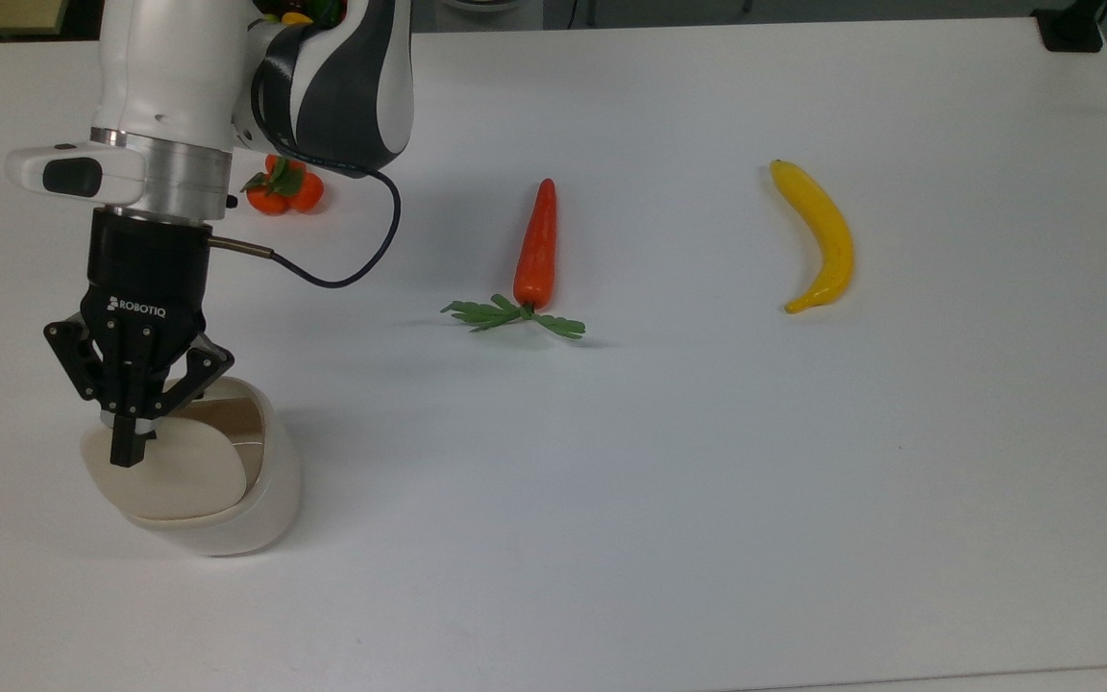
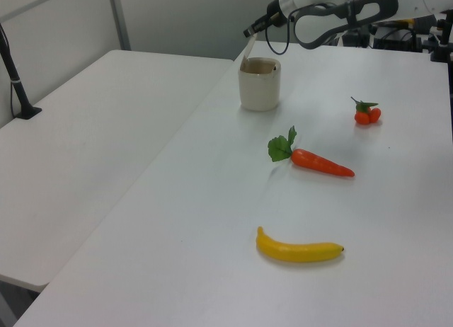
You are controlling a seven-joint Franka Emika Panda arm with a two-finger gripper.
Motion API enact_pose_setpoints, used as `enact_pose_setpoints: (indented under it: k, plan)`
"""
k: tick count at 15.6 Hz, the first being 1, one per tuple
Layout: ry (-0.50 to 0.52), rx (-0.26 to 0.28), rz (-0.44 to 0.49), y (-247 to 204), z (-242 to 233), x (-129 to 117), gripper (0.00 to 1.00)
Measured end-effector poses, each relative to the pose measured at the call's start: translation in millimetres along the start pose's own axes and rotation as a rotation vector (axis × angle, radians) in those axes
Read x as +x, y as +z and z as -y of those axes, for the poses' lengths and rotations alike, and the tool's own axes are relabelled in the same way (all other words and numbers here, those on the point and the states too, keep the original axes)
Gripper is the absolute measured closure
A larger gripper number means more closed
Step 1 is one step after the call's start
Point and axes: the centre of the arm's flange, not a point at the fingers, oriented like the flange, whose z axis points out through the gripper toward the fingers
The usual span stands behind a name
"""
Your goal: Close garbage bin
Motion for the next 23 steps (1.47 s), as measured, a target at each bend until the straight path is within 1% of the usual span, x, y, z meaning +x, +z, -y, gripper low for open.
enact_pose_setpoints:
  k: [3,5,8,11,18,23]
  plan:
    - [-0.011,0.000,0.046,-5,-3,-17,0.99]
    - [-0.025,0.006,0.088,-8,-3,-24,0.99]
    - [-0.043,0.023,0.187,-13,-7,-28,0.99]
    - [-0.064,0.033,0.251,-16,-15,-32,0.99]
    - [-0.097,0.044,0.303,-7,-14,-55,0.99]
    - [-0.113,0.048,0.311,-5,-14,-59,0.99]
